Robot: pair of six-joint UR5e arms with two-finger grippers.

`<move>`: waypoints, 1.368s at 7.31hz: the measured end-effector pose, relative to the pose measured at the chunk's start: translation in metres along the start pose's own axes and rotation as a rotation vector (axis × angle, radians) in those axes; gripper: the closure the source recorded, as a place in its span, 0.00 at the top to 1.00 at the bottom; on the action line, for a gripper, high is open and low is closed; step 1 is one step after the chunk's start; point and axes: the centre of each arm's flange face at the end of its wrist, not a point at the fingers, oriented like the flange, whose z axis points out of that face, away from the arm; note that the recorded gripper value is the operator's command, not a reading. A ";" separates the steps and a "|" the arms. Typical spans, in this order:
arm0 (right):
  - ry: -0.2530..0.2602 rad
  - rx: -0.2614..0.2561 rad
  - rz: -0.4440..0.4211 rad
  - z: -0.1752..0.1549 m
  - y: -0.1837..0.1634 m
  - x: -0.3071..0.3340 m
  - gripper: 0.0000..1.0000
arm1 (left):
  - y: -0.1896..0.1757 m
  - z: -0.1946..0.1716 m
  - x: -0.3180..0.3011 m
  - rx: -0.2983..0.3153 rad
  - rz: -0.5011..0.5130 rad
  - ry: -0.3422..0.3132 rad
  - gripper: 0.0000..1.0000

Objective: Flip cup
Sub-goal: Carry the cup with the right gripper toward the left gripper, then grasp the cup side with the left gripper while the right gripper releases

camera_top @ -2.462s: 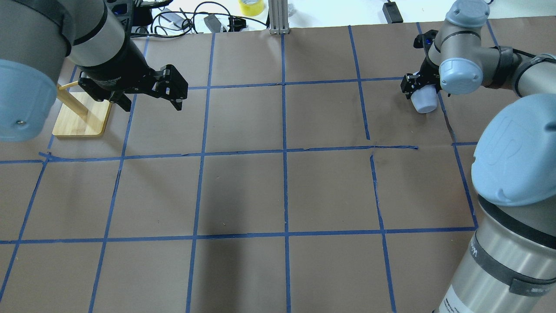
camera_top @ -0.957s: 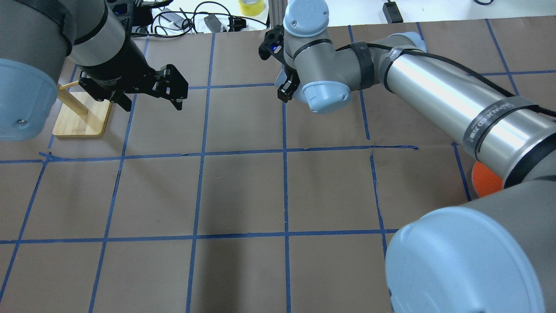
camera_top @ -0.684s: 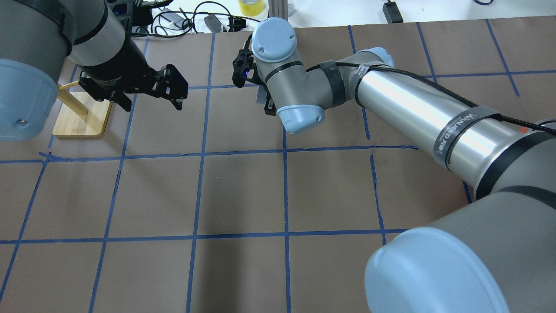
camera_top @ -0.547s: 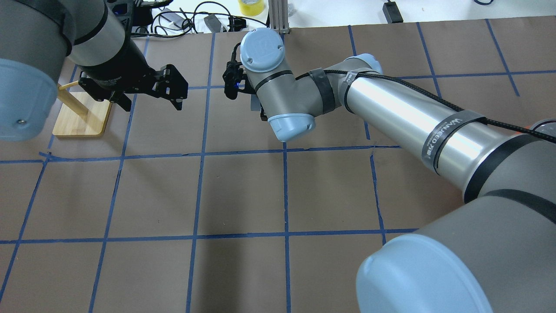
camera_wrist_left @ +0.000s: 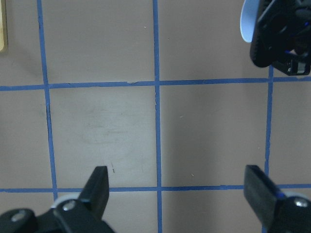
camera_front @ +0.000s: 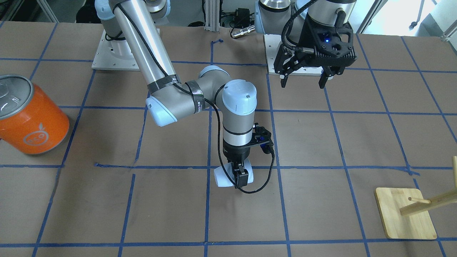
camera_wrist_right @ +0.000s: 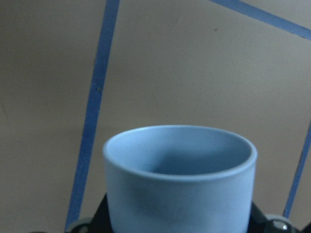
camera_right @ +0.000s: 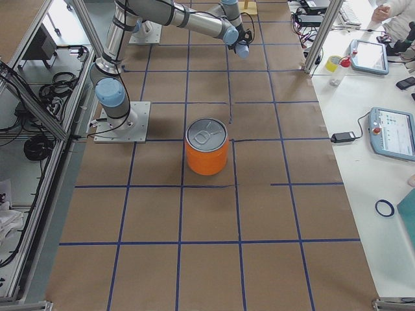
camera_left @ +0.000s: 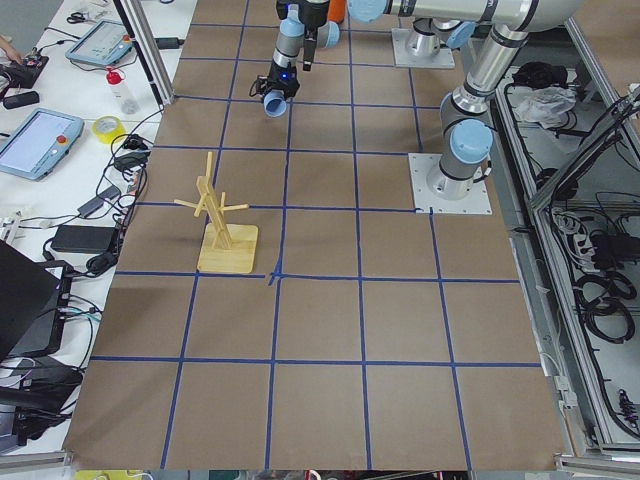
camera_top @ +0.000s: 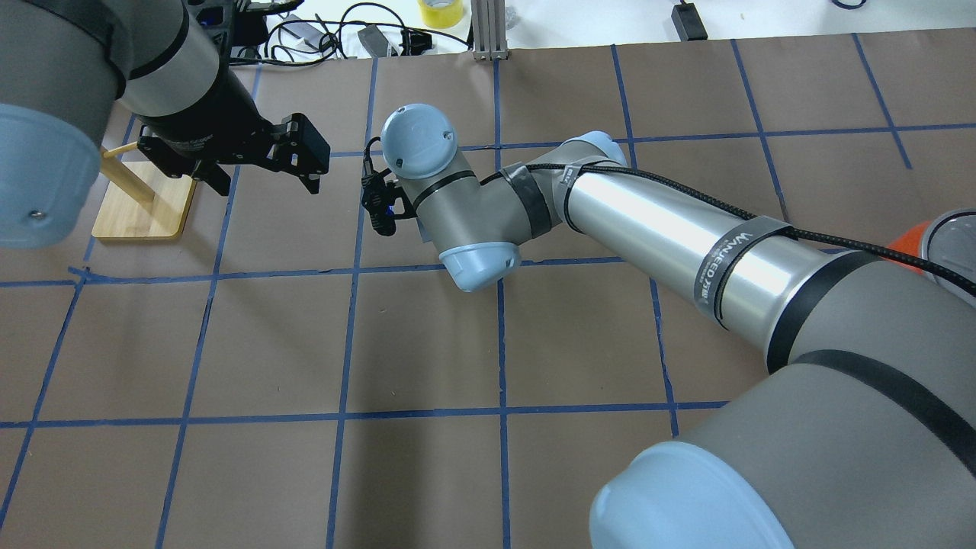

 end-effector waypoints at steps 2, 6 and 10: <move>-0.028 0.003 0.022 0.012 -0.007 -0.012 0.21 | 0.000 0.002 0.000 -0.004 0.000 0.002 1.00; -0.038 0.011 0.015 0.015 -0.024 -0.023 0.50 | -0.016 0.014 -0.034 -0.017 -0.079 0.044 1.00; -0.033 0.013 0.041 0.025 -0.026 -0.023 1.00 | -0.059 0.061 -0.148 -0.021 -0.180 0.389 1.00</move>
